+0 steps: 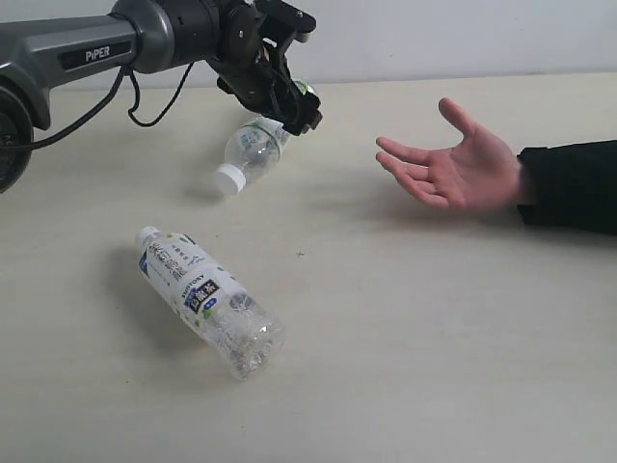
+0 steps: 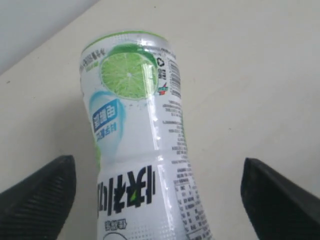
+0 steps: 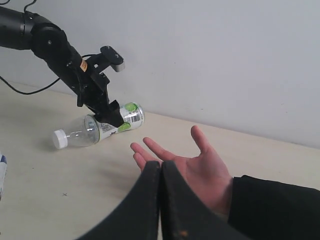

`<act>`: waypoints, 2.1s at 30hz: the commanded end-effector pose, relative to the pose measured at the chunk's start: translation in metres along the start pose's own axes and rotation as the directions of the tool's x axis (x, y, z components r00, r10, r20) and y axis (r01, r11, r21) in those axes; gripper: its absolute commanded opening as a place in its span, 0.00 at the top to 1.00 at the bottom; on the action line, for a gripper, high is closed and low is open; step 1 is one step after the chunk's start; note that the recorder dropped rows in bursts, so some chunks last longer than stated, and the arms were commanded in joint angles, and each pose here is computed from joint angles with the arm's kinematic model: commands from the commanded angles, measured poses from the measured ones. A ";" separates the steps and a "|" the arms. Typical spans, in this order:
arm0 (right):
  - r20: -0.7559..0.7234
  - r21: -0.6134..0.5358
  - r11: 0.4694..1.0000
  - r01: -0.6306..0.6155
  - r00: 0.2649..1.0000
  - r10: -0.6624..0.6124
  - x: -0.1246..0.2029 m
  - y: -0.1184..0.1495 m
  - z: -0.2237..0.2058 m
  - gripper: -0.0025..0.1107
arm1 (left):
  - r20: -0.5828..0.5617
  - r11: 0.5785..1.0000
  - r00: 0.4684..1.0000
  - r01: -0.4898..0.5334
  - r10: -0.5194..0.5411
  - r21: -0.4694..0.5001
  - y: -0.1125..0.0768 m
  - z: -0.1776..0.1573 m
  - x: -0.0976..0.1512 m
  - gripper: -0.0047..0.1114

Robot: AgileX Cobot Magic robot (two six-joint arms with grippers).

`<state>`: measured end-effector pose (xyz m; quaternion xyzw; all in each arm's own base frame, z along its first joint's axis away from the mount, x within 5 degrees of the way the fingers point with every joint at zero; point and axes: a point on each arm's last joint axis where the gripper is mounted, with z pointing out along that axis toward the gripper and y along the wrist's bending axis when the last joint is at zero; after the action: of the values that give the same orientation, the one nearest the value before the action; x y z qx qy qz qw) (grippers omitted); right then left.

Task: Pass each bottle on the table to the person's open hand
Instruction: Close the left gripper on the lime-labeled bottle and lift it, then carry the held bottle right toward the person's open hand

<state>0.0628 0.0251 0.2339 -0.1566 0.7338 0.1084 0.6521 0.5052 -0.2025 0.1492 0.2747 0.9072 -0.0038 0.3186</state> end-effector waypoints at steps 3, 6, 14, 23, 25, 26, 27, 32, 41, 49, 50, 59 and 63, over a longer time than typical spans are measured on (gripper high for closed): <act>0.008 0.000 1.000 0.005 1.000 -0.005 0.001 0.000 -0.001 0.97 | -0.020 0.999 0.999 0.049 -0.049 -0.011 0.005 0.015 0.010 0.22; 0.008 0.000 1.000 0.005 1.000 -0.005 0.001 0.000 -0.001 0.97 | -0.039 0.999 0.998 0.046 -0.046 -0.010 0.004 0.022 0.015 0.22; 0.008 0.000 1.000 0.005 1.000 -0.005 0.001 0.000 -0.001 0.97 | -0.051 0.999 0.998 0.043 -0.044 -0.008 0.003 0.025 0.018 0.26; 0.008 0.000 1.000 0.005 1.000 -0.005 0.001 0.000 -0.001 0.97 | -0.063 0.999 0.998 -0.018 0.015 -0.047 0.008 0.018 0.015 0.96; 0.008 0.000 1.000 0.005 1.000 -0.005 0.001 0.000 -0.001 0.97 | -0.058 0.999 0.998 -0.015 0.012 -0.051 0.009 0.004 0.008 0.95; 0.008 0.000 1.000 0.005 1.000 -0.005 0.001 0.000 -0.001 0.97 | -0.051 0.998 0.999 -0.011 0.008 -0.054 0.010 -0.002 0.004 0.95; 0.008 0.000 1.000 0.005 1.000 -0.005 0.001 0.000 -0.001 0.97 | -0.046 0.998 0.999 -0.008 0.006 -0.056 0.011 -0.012 -0.001 0.95; 0.008 0.000 1.000 0.005 1.000 -0.005 0.001 0.000 -0.001 0.97 | -0.051 0.997 0.999 0.003 -0.006 -0.071 0.019 -0.074 -0.022 0.95; 0.008 0.000 1.000 0.008 1.000 -0.008 0.001 0.000 -0.001 0.97 | -0.046 0.999 0.998 -0.042 0.041 -0.034 -0.008 -0.170 -0.043 0.96; 0.008 0.000 1.000 0.008 1.000 -0.008 0.001 0.000 -0.001 0.97 | -0.024 0.958 0.962 -0.272 0.271 -0.091 -0.072 -0.215 -0.036 0.96; 0.008 0.000 1.000 0.008 1.000 -0.008 0.001 0.000 -0.001 0.97 | -0.024 0.943 0.948 -0.318 0.317 -0.101 -0.083 -0.220 -0.035 0.96; 0.008 0.000 1.000 0.009 1.000 -0.009 0.001 0.000 -0.001 0.97 | 0.062 0.647 0.645 -0.752 0.762 -0.124 -0.171 -0.241 -0.035 0.96; 0.008 0.000 1.000 0.009 1.000 -0.009 0.001 0.000 -0.001 0.97 | 0.083 0.341 0.332 -0.928 0.940 -0.152 -0.190 -0.243 -0.036 0.96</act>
<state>0.0628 0.0251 0.2339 -0.1566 0.7338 0.1087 0.6521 0.2980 -0.3307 0.3284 0.6606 0.6487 0.1608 0.3419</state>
